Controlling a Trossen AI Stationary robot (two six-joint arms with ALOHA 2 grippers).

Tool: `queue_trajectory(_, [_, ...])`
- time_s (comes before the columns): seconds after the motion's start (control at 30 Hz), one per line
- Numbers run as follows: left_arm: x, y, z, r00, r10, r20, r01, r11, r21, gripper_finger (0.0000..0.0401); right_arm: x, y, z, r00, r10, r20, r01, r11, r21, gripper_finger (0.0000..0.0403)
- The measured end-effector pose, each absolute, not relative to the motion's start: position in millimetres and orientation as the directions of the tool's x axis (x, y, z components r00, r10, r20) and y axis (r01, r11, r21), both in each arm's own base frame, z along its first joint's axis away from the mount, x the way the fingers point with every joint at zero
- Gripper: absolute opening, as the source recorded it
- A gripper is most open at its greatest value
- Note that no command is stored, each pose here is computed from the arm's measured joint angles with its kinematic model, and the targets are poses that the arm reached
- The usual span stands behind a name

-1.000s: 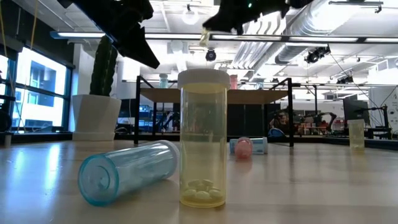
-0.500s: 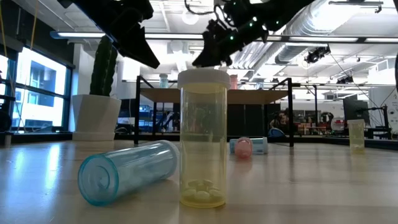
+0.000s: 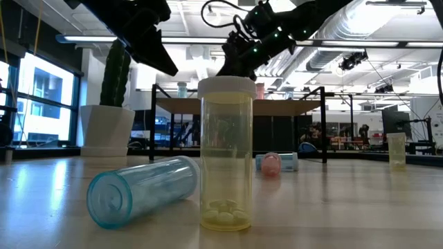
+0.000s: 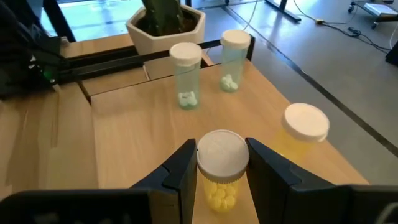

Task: Pick and place medicine bottles onto shelf by color
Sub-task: Put the yellow pill bottle on the shelf aligned with the other yellow pill bottle

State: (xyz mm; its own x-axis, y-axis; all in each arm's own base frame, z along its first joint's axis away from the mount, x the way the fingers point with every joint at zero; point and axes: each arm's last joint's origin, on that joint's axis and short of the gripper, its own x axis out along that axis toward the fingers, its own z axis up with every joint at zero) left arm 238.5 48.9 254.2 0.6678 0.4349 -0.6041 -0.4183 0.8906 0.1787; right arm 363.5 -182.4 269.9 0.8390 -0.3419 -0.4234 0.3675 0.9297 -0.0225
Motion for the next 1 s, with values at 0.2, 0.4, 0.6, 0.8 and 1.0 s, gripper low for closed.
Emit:
queue_trajectory(0.2, [238.7, 48.9, 254.5, 0.670, 0.435, -0.602, -0.419, 0.890, 0.178, 0.0157, 365.6, -184.6, 264.1, 0.838, -0.334, -0.433, 0.360, 0.933, -0.023, 0.0104])
queue_trajectory(0.4, [238.7, 48.9, 254.5, 0.670, 0.435, -0.601, -0.419, 0.890, 0.178, 0.0156, 365.8, -184.8, 263.9, 0.837, -0.336, -0.432, 0.360, 0.933, -0.027, 0.0104])
queue_trajectory(0.6, [238.7, 48.9, 254.6, 0.670, 0.435, -0.601, -0.419, 0.891, 0.177, 0.0156, 365.8, -184.8, 263.8, 0.837, -0.335, -0.433, 0.359, 0.933, -0.028, 0.0110])
queue_trajectory(0.8, [238.7, 48.9, 254.6, 0.670, 0.435, -0.601, -0.419, 0.890, 0.178, 0.0156, 366.0, -184.9, 262.9, 0.836, -0.335, -0.434, 0.353, 0.935, -0.043, 0.0143])
queue_trajectory(1.0, [238.7, 48.9, 254.6, 0.670, 0.435, -0.601, -0.419, 0.891, 0.177, 0.0157, 365.7, -186.7, 263.4, 0.838, -0.341, -0.426, 0.355, 0.934, -0.050, 0.0155])
